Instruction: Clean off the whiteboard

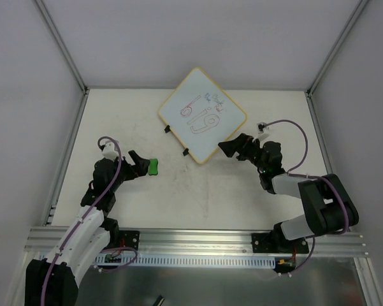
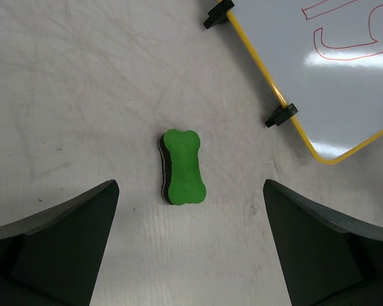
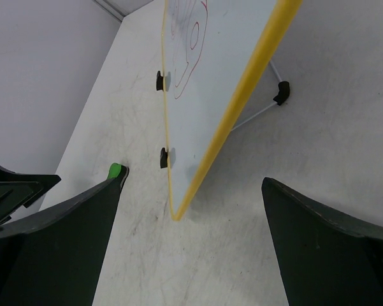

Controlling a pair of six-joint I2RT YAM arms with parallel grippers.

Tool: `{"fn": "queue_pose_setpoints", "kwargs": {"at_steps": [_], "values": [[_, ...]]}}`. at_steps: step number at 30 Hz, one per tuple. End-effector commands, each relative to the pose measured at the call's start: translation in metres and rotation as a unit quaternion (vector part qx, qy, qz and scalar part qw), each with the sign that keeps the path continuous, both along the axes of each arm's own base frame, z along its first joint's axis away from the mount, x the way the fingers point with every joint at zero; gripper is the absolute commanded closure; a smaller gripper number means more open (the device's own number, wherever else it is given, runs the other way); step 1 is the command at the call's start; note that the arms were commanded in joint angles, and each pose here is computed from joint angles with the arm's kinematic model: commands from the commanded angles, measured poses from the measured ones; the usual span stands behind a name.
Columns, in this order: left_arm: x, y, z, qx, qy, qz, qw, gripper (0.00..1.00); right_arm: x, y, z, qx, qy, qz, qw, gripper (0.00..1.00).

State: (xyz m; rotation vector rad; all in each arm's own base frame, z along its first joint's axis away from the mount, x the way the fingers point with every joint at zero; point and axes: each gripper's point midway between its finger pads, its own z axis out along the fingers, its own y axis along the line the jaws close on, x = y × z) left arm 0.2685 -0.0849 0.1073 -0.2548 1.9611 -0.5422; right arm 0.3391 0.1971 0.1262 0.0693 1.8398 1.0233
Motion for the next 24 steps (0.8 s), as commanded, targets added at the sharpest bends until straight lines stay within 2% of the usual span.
{"fn": "queue_pose_setpoints", "kwargs": {"at_steps": [1,8,12,19,21,24], "values": [[0.002,-0.005,0.008,0.003,-0.023,-0.017,1.0,0.01,0.017,0.008,0.045,0.03,-0.079,0.011,0.996,0.01],[0.004,-0.008,0.001,0.003,-0.002,-0.023,1.0,0.01,0.031,0.014,0.044,0.029,-0.09,0.017,0.995,0.02],[0.006,-0.009,-0.008,0.006,0.02,-0.025,0.999,0.01,0.042,0.016,0.046,0.041,-0.099,0.019,0.994,0.07],[0.007,-0.01,-0.011,0.006,0.028,-0.027,0.999,0.01,0.056,0.016,0.042,0.09,-0.09,0.033,0.991,0.1],[0.007,-0.01,-0.01,0.005,0.026,-0.027,0.999,0.01,0.057,0.018,0.044,0.09,-0.096,0.04,0.991,0.17],[0.006,-0.01,-0.01,0.005,0.025,-0.027,0.999,0.01,0.056,0.016,0.044,0.085,-0.098,0.034,0.991,0.18]]}}
